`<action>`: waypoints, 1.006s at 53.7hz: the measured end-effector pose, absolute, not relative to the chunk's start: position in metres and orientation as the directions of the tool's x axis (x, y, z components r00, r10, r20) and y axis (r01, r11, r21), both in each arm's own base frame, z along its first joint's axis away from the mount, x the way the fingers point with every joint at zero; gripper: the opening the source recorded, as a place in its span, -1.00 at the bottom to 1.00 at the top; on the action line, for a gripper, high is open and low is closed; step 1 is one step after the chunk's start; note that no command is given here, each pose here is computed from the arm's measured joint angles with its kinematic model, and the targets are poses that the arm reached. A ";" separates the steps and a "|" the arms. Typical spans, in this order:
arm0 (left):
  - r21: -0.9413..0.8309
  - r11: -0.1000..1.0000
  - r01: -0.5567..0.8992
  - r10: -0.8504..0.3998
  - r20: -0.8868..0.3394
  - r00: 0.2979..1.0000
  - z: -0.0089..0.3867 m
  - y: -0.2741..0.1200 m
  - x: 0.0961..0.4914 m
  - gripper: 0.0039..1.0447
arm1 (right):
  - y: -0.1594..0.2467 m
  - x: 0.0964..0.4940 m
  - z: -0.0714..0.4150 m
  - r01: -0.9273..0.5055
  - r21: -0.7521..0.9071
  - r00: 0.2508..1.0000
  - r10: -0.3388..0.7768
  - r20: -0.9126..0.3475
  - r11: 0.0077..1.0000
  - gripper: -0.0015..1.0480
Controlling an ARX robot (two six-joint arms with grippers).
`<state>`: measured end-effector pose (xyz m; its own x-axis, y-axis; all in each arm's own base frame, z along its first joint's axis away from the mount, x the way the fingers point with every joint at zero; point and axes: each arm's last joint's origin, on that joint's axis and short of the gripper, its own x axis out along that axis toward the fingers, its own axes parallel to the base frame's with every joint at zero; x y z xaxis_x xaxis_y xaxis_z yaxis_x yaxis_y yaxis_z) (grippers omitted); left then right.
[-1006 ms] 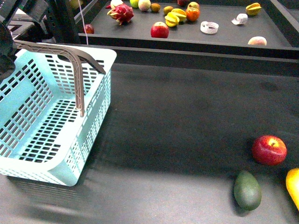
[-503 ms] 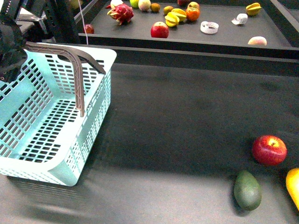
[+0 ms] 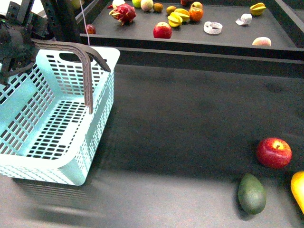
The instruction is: Pick mango with right arm and hold basket with left
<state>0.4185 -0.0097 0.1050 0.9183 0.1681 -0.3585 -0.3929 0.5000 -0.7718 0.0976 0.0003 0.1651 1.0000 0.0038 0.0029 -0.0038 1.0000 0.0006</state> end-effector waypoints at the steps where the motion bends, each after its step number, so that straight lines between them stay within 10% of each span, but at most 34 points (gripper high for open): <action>1: -0.775 0.495 -0.393 0.161 -0.362 0.918 0.104 -0.011 0.418 -0.48 | 0.000 0.098 0.165 -0.004 0.001 1.000 0.004 0.003 1.000 0.85; 7: -0.786 0.510 -0.349 0.078 -0.362 0.929 0.114 -0.023 0.411 -0.84 | 0.000 0.098 0.165 -0.004 0.001 1.000 0.004 0.003 1.000 0.85; 33: -0.613 0.790 0.027 -0.203 -0.219 0.954 0.172 -0.066 0.338 -0.85 | 0.000 0.098 0.165 -0.004 0.001 1.000 0.004 0.003 1.000 0.85; 54: -0.349 0.846 0.402 -0.488 -0.207 0.848 0.175 -0.099 0.270 -0.85 | 0.000 0.098 0.165 -0.004 0.001 1.000 0.004 0.003 1.000 0.85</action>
